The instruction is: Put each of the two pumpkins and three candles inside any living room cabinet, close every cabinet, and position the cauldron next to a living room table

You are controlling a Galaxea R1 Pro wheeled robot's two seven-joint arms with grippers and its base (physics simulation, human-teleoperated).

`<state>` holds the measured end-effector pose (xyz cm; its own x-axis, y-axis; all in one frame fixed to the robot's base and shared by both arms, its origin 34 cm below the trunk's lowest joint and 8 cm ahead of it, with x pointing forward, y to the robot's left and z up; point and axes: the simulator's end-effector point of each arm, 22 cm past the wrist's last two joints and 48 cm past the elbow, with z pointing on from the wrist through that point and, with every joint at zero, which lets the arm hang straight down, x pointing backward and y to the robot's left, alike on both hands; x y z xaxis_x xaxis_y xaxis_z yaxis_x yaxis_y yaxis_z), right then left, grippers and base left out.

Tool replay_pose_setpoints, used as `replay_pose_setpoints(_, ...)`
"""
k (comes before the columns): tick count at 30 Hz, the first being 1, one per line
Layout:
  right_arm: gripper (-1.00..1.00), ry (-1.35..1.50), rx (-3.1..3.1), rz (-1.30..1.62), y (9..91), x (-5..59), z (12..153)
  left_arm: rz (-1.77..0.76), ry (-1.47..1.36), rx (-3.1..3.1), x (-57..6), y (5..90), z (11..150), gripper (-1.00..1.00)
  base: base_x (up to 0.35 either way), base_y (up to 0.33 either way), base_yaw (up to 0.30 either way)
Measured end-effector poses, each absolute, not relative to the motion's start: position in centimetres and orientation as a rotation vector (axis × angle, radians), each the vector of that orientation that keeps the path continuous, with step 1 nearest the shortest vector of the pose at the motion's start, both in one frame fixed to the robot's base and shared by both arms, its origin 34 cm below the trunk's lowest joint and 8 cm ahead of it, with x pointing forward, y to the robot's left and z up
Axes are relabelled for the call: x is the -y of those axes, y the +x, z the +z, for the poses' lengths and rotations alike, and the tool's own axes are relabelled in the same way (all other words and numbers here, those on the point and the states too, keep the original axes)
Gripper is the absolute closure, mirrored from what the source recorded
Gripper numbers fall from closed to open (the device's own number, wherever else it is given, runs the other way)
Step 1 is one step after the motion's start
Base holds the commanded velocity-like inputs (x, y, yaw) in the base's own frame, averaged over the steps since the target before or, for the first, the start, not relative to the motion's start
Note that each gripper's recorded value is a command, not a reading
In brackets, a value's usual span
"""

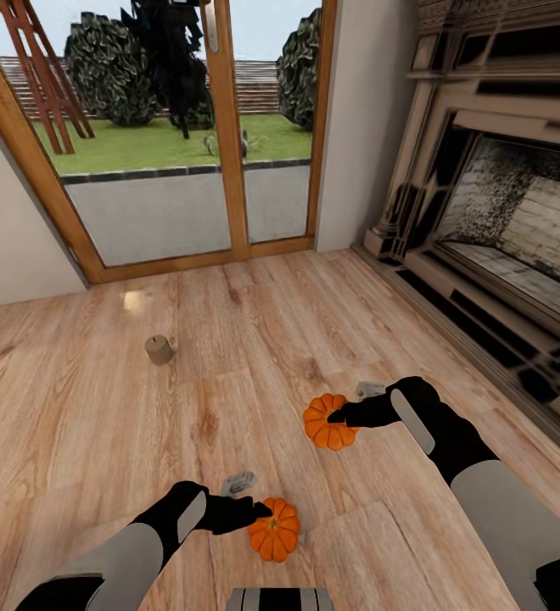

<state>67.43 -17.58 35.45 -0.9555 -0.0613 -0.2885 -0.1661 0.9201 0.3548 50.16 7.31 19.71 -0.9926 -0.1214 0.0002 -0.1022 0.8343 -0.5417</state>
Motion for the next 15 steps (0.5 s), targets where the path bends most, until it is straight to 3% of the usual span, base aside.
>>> replay_pose_setpoints(11, 1.0, -0.17, -2.808, 0.551, 67.43, 17.6, 35.43, -0.851, -0.157, -2.987, -7.54, 50.01, 19.51, -1.0, 0.002, 0.0, 0.0)
replay_pose_setpoints(15, 1.0, -0.168, -2.807, 0.557, 67.41, 17.52, 35.5, -0.844, -0.155, -2.988, -7.55, 50.0, 19.49, -1.0, 0.163, -0.092, 0.0)
